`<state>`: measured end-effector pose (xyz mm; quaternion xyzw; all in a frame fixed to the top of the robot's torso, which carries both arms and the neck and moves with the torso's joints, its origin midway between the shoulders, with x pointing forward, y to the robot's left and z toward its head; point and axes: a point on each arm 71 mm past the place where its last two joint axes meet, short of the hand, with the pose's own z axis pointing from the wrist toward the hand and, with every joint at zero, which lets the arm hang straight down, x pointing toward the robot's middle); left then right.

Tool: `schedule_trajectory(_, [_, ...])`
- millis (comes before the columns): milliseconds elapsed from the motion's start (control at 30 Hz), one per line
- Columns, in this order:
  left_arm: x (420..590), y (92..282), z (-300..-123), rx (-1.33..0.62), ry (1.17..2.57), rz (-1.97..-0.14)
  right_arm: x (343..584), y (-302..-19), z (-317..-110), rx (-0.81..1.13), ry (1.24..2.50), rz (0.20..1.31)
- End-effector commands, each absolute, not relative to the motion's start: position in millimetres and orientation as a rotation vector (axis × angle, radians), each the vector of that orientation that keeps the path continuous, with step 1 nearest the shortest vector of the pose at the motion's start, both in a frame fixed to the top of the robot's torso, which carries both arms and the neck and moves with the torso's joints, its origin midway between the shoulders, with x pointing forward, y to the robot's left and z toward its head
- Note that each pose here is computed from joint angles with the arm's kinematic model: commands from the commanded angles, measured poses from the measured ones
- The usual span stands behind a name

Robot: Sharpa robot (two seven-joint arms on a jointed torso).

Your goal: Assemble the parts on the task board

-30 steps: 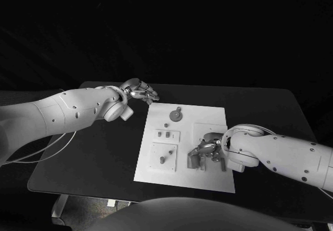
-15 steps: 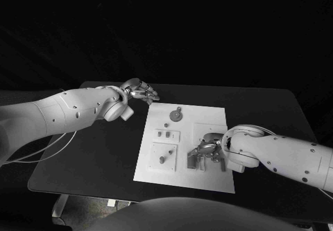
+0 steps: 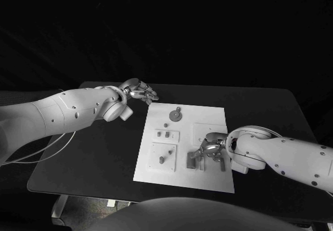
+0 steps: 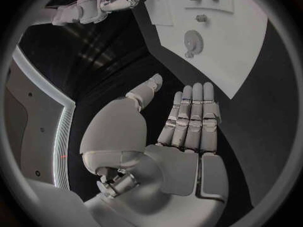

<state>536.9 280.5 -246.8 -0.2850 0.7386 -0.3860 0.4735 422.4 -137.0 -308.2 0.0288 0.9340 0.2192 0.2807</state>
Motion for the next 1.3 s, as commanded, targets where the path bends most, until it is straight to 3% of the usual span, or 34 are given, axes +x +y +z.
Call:
schedule_trajectory(33, [537.0, 279.6, -245.9, -0.689, 1.809, -0.954, 421, -132, -297, -0.006, 2.377, 0.714])
schedule_trajectory(267, [536.7, 279.7, -245.7, -0.688, 1.808, -0.957, 418, -138, -287, -0.074, 2.325, 0.741])
schedule_trajectory(600, [536.3, 279.7, -245.6, -0.686, 1.808, -0.961, 409, -129, -285, -0.337, 2.252, 0.702])
schedule_trajectory(1300, [535.7, 279.2, -246.1, -0.685, 1.819, -0.966, 394, -113, -298, -0.514, 2.126, 0.595])
